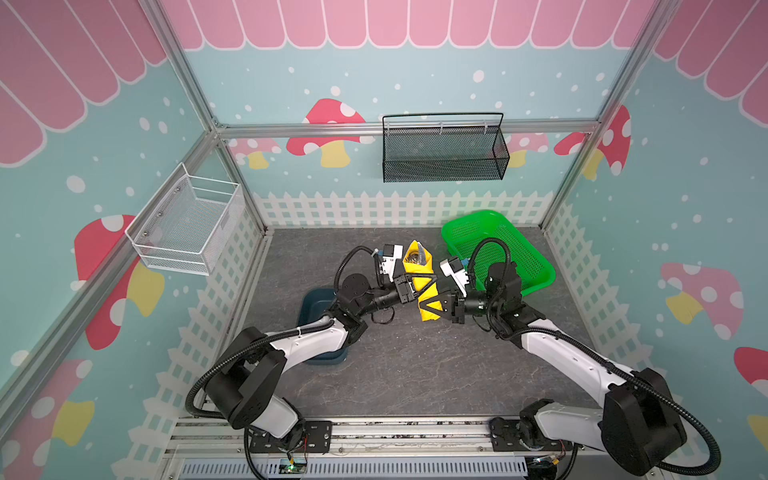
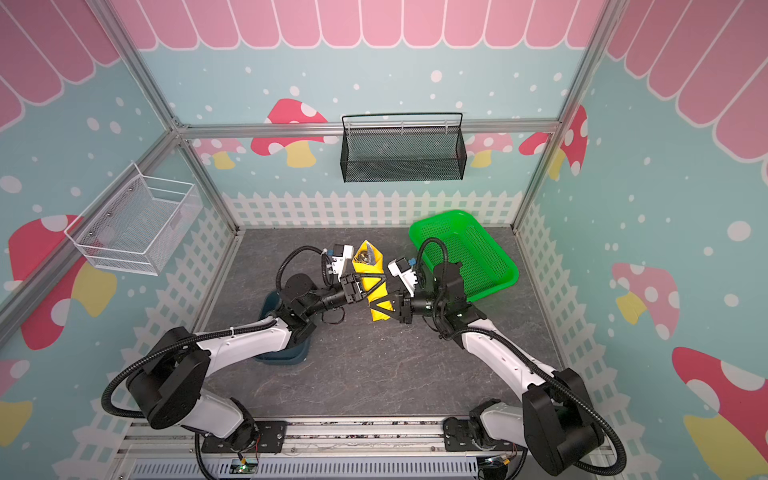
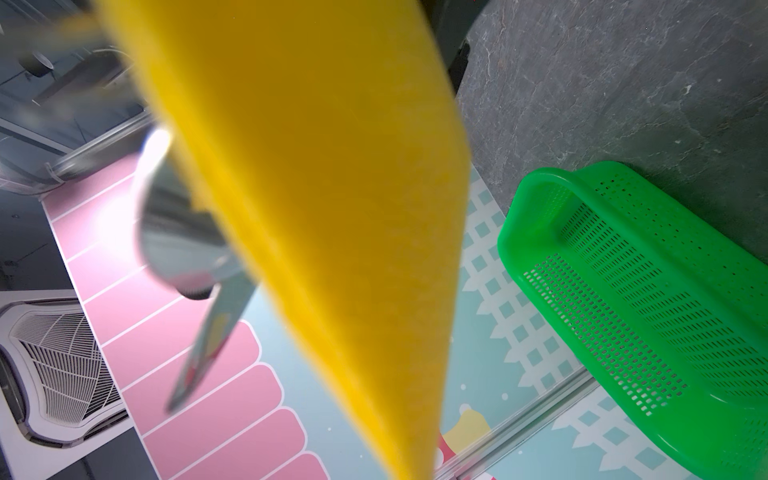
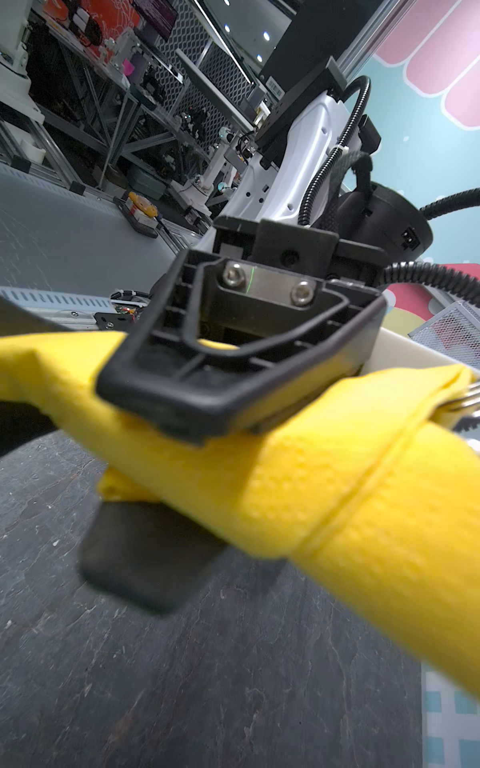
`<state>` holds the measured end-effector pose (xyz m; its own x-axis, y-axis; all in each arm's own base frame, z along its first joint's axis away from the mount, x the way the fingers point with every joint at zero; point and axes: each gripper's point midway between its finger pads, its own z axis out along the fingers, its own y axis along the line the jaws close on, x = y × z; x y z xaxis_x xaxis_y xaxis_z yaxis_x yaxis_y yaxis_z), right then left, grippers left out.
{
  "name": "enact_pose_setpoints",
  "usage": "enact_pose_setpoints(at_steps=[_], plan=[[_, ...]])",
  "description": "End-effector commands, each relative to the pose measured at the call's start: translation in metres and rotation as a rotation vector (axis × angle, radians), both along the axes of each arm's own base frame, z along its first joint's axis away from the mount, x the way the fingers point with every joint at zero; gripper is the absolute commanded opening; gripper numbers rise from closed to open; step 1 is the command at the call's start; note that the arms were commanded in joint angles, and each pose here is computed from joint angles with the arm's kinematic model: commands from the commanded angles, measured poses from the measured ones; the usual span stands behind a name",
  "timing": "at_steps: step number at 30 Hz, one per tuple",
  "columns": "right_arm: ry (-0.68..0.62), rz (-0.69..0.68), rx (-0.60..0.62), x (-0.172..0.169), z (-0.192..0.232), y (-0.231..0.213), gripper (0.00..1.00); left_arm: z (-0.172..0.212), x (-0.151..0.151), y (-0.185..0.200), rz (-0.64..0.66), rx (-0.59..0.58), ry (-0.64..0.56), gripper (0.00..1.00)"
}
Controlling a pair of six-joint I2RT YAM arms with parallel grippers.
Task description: Place the utensils on the paper napkin and roll it up
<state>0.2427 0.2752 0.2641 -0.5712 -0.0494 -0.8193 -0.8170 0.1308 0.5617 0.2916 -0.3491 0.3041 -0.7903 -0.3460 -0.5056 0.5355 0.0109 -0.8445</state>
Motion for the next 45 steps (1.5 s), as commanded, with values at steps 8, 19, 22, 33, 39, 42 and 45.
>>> enact_pose_setpoints(at_steps=[8,19,22,33,39,42,45], plan=[[-0.08,-0.048,0.046,0.006,0.021,-0.007,0.11,0.003,0.004,0.007,0.026,-0.016,-0.004,0.28],[-0.059,-0.07,0.041,0.011,0.018,-0.01,0.11,0.005,0.006,0.007,0.037,-0.02,-0.007,0.16],[-0.062,-0.059,0.045,0.009,0.019,-0.01,0.12,0.006,0.006,0.007,0.033,-0.021,-0.012,0.13],[-0.073,0.059,0.075,-0.006,0.023,-0.005,0.35,0.014,0.003,0.002,-0.006,-0.041,-0.024,0.08],[-0.067,0.089,0.087,-0.006,0.021,-0.003,0.37,0.014,0.002,-0.001,-0.023,-0.044,-0.023,0.08],[-0.061,0.102,0.089,-0.008,0.021,-0.003,0.37,0.015,0.002,-0.002,-0.027,-0.045,-0.025,0.08],[-0.056,0.12,0.087,-0.011,0.018,-0.003,0.42,0.018,0.003,-0.002,-0.026,-0.055,-0.028,0.08]])
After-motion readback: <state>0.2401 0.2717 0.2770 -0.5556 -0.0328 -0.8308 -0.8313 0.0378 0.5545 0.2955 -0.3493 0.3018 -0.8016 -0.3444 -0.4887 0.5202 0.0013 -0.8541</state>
